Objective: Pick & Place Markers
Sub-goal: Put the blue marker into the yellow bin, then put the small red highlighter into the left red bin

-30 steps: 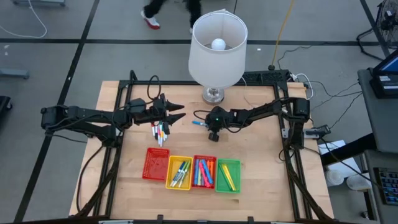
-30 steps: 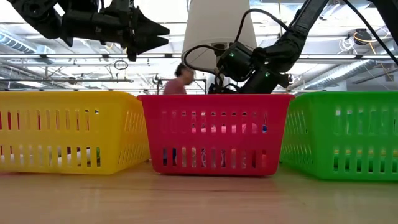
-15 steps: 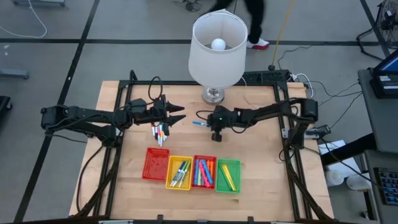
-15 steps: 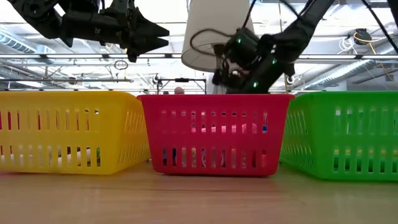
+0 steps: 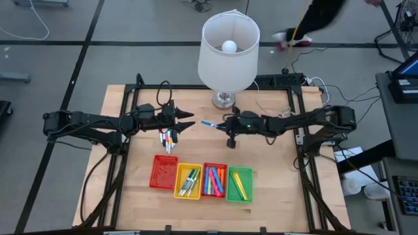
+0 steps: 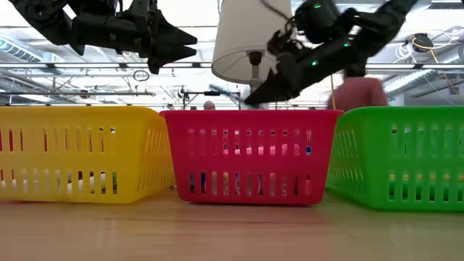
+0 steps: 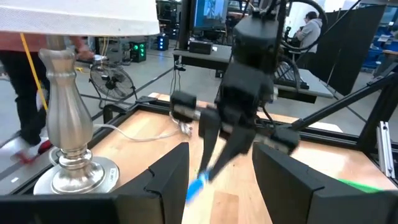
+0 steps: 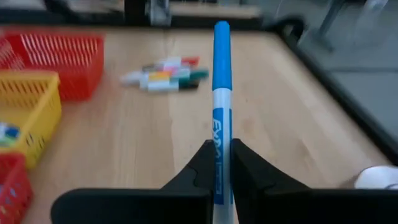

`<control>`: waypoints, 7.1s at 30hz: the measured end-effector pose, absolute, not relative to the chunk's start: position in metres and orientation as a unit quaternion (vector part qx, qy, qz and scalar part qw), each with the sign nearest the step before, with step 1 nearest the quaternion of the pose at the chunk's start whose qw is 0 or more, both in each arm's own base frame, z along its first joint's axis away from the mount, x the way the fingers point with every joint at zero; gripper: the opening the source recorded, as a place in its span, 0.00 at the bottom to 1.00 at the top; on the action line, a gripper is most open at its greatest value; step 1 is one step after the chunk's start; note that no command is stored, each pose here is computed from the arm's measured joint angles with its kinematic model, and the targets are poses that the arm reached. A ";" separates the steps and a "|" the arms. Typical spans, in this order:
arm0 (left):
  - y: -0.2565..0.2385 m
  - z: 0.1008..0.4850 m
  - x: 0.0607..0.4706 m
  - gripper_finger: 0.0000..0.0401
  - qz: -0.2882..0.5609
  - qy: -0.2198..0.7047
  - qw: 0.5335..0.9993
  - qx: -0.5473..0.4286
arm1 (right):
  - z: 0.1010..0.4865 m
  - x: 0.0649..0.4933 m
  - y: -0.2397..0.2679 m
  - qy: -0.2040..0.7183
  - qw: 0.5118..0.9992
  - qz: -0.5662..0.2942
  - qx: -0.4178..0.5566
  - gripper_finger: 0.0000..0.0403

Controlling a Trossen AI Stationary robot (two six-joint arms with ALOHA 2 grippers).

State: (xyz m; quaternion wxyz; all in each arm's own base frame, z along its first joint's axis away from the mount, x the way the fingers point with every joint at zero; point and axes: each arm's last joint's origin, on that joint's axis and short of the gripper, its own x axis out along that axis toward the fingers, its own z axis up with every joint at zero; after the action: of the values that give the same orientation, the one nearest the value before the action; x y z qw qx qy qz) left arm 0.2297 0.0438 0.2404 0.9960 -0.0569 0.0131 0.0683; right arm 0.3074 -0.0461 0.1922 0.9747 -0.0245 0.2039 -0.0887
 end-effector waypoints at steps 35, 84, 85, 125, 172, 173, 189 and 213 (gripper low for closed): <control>0.023 0.213 0.306 0.45 0.001 -0.090 0.995 0.043 | 0.218 0.267 -0.011 -0.055 0.996 -0.047 -0.053 0.04; 0.028 0.232 0.354 0.10 0.006 -0.044 0.998 0.049 | 0.213 0.267 -0.012 -0.028 0.996 -0.051 -0.063 0.06; 0.028 0.232 0.354 0.10 0.006 -0.040 0.998 0.053 | 0.212 0.267 -0.012 -0.023 0.996 -0.054 -0.065 0.07; -0.129 0.217 0.264 0.10 0.058 0.325 0.887 -0.324 | 0.244 0.222 -0.019 0.047 0.975 -0.211 -0.051 0.47; 0.060 0.211 0.192 0.47 0.463 0.507 0.626 -0.371 | 0.272 0.211 -0.034 -0.028 0.949 -0.269 -0.164 0.46; 0.062 0.208 0.194 0.47 0.464 0.513 0.623 -0.366 | 0.272 0.210 -0.034 -0.027 0.948 -0.269 -0.164 0.45; 0.072 0.151 0.175 0.47 0.475 0.468 0.607 -0.432 | 0.271 0.210 -0.033 -0.031 0.953 -0.264 -0.145 0.46; 0.064 0.128 0.156 0.29 0.465 0.515 0.590 -0.413 | 0.271 0.210 -0.033 -0.034 0.955 -0.262 -0.131 0.45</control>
State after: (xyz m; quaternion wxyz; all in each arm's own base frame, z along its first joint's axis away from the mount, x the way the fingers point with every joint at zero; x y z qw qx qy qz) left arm 0.1562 0.0635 0.1281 0.5901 -0.4125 0.5149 0.4653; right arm 0.2100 -0.0334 0.2711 0.9555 -0.1310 -0.0336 -0.2624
